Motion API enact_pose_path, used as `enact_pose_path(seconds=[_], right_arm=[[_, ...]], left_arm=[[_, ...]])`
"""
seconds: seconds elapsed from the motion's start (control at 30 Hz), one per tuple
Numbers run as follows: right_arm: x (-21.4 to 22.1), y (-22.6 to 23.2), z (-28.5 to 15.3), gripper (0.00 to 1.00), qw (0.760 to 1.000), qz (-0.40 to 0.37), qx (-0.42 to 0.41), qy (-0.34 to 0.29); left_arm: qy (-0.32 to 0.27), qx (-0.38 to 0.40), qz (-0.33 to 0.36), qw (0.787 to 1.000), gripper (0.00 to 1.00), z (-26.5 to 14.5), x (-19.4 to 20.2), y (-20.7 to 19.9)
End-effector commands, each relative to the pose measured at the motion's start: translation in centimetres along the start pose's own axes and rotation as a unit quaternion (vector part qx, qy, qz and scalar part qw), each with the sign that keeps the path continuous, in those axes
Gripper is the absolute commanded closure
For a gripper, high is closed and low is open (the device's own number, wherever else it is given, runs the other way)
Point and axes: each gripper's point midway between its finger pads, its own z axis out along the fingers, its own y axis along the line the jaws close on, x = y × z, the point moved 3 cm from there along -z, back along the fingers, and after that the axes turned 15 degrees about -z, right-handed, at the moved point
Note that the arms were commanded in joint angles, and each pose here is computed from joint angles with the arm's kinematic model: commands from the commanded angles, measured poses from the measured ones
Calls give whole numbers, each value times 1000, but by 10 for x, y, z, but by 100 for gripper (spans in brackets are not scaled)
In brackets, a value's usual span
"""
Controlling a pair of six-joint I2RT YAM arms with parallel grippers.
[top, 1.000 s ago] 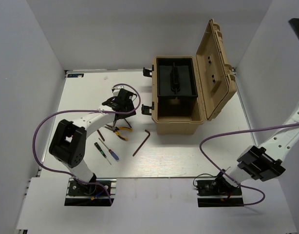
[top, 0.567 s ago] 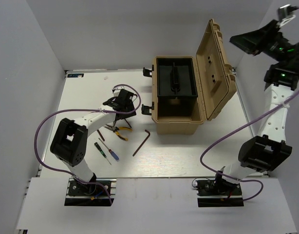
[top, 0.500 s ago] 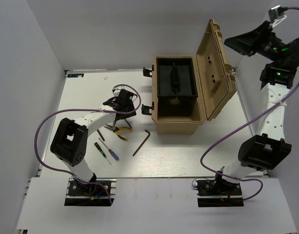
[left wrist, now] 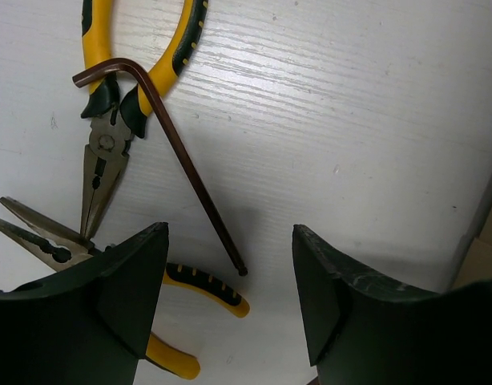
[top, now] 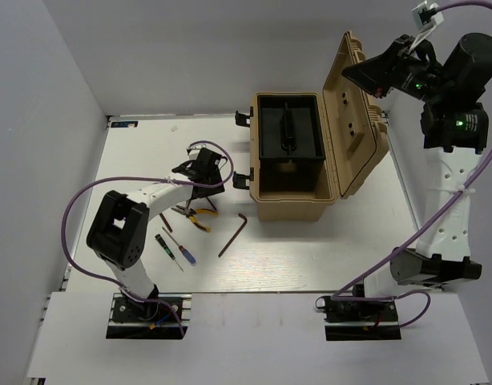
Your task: Sort the tools into containers
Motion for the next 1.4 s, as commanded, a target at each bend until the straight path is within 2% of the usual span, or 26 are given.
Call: enact_pose_path(seconds=[0.0, 0.03, 0.13, 0.17, 0.2, 0.27, 0.3, 0.37, 0.4, 0.43, 0.53, 0.6, 0.7, 0.73, 0.77, 0.83, 0.87, 0.97, 1.2, 1.37], right_arm=[[20, -37, -9, 83, 984, -57, 161, 47], [18, -56, -18, 83, 965, -75, 244, 55], [10, -70, -23, 83, 936, -150, 306, 86], [14, -94, -35, 83, 902, -156, 387, 111], [17, -100, -40, 83, 886, -168, 414, 126], [19, -121, -61, 77, 830, -208, 489, 169], [30, -126, -67, 59, 815, -207, 506, 191], [28, -122, -76, 41, 808, -216, 513, 194], [50, -125, -73, 31, 812, -207, 501, 218], [49, -122, -76, 10, 811, -209, 502, 215], [58, -121, -82, 10, 808, -196, 512, 217], [57, -123, -90, 10, 796, -192, 532, 216], [48, -129, -102, 24, 784, -181, 560, 200], [49, -128, -101, 29, 788, -174, 557, 196], [46, -128, -103, 40, 788, -172, 559, 193], [44, -127, -105, 52, 792, -160, 560, 182], [43, -127, -105, 63, 793, -159, 560, 180], [42, -132, -121, 78, 783, -148, 578, 177], [53, -133, -132, 97, 793, -115, 573, 174], [75, -130, -139, 99, 809, -81, 554, 179]], left_arm=[[-12, 13, -8, 1000, 27, 0, -11, -5], [-12, 13, -8, 1000, 27, 0, -11, -6], [-5, 13, -6, 1000, 27, 2, -8, -5], [-5, 13, -6, 1000, 27, 2, -8, -5], [-5, 13, -6, 1000, 27, 2, -8, -5], [-5, 13, -6, 1000, 27, 5, -7, -6], [-8, 16, -8, 1000, 27, 4, -10, -9], [-9, 14, -11, 1000, 27, 5, -13, -6], [-6, 10, -9, 1000, 27, 8, -10, -5], [-9, 13, -11, 1000, 27, 7, -13, -8], [-6, 10, -9, 1000, 27, 10, -11, -7], [-7, 10, -10, 1000, 27, 8, -13, -8], [-6, 17, -11, 1000, 27, 7, -15, -12], [-4, 14, -10, 1000, 27, 9, -13, -11], [-5, 11, -13, 1000, 27, 11, -16, -9], [-1, 14, -13, 1000, 27, 10, -15, -10], [1, 11, -12, 1000, 27, 13, -12, -9], [-4, 6, -12, 1000, 27, 12, -15, -9], [-11, -25, -9, 1000, 27, 19, -13, 2], [-10, -63, -9, 998, 28, 37, -8, 8]])
